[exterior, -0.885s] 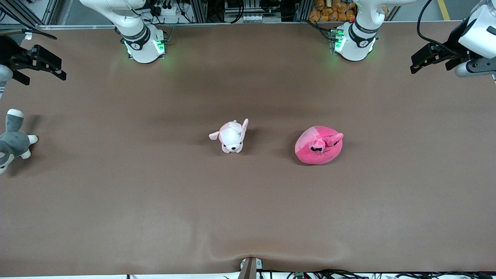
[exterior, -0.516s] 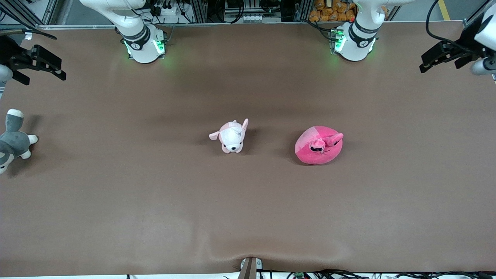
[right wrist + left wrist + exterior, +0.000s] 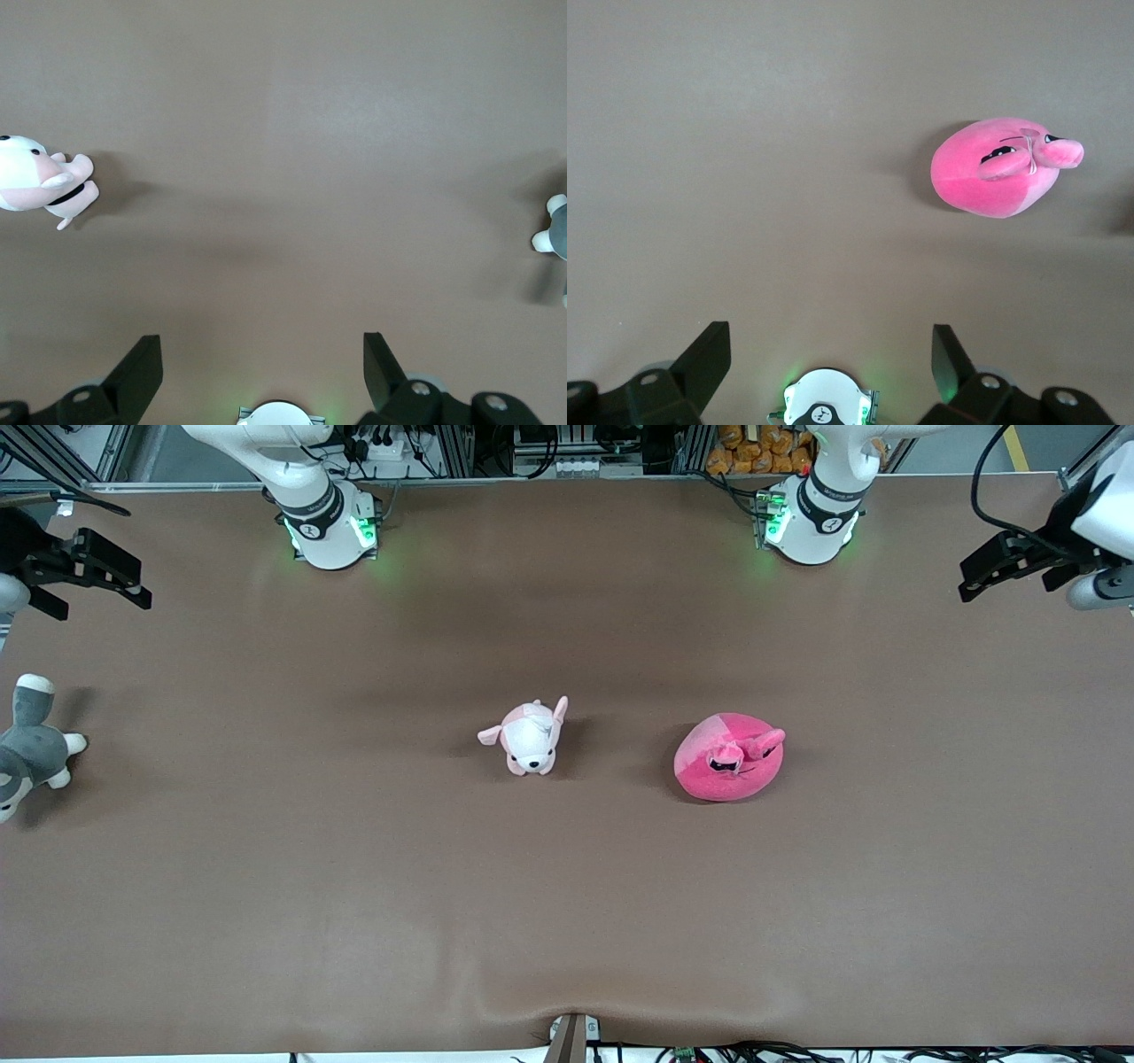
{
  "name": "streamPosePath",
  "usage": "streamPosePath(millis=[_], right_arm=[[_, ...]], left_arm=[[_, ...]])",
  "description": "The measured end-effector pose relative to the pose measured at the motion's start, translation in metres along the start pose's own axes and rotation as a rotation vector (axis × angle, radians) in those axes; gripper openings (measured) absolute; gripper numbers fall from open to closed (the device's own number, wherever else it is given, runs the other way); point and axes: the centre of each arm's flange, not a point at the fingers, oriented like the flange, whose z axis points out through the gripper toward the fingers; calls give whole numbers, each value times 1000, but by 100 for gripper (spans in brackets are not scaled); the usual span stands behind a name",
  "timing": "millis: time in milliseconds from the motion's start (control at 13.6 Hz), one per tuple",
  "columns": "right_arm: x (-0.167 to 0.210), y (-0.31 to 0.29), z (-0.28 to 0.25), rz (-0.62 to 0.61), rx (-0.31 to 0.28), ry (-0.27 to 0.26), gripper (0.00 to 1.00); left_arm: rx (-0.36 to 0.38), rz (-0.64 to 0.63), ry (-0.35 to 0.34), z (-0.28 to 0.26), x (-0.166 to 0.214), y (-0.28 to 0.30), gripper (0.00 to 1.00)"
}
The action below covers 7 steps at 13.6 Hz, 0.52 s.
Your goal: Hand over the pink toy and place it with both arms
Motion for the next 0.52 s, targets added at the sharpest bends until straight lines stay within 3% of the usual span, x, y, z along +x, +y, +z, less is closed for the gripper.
streamPosePath(millis=[516], right_arm=[[0, 0, 0, 0, 0, 0, 100]], left_arm=[[7, 0, -28, 6, -1, 0, 100]])
